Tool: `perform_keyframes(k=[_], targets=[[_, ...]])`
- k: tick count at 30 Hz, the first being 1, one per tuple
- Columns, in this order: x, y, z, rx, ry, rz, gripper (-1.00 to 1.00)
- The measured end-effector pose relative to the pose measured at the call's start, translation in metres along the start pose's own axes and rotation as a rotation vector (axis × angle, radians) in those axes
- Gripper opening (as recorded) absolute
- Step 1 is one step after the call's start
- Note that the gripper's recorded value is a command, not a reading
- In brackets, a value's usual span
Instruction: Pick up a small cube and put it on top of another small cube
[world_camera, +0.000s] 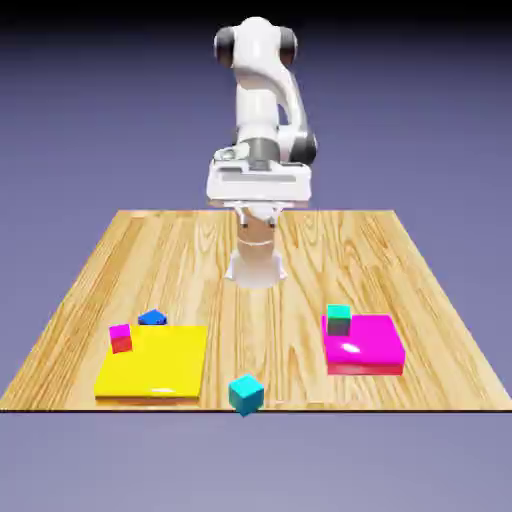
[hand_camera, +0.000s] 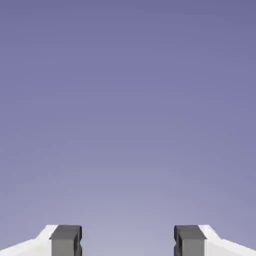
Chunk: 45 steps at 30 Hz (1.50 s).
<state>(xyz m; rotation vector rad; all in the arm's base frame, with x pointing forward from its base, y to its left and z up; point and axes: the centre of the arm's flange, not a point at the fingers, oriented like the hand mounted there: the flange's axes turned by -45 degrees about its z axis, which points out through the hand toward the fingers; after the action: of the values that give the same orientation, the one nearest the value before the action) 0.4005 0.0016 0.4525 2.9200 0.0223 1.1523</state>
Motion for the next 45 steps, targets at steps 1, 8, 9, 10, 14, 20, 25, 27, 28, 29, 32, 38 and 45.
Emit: perform_keyframes(k=[1,8,9,10,14,20,25,27,28,29,32,38,45], targets=[[0.003,0.003,0.01,-0.004,-0.038,0.033,0.0],[0.015,0.022,0.085,-0.033,-0.298,0.267,0.0],[0.015,0.024,0.096,-0.038,-0.335,0.301,0.0],[0.015,0.027,0.107,-0.043,-0.372,0.335,0.0],[0.01,0.039,0.152,-0.066,-0.521,0.474,0.0],[-0.009,0.053,0.22,-0.099,-0.747,0.678,0.0],[-0.034,0.064,0.274,-0.13,-0.938,0.847,0.0],[-0.046,0.068,0.294,-0.143,-1.016,0.913,0.0],[-0.053,0.07,0.304,-0.149,-1.056,0.945,0.0],[-0.058,0.071,0.312,-0.154,-1.087,0.971,0.0],[-0.09,0.061,0.337,-0.154,-1.087,0.971,0.0],[-0.079,0.065,0.329,-0.152,-1.086,0.972,-1.0],[-0.044,-0.075,0.236,-0.007,-1.149,0.412,-1.0]])
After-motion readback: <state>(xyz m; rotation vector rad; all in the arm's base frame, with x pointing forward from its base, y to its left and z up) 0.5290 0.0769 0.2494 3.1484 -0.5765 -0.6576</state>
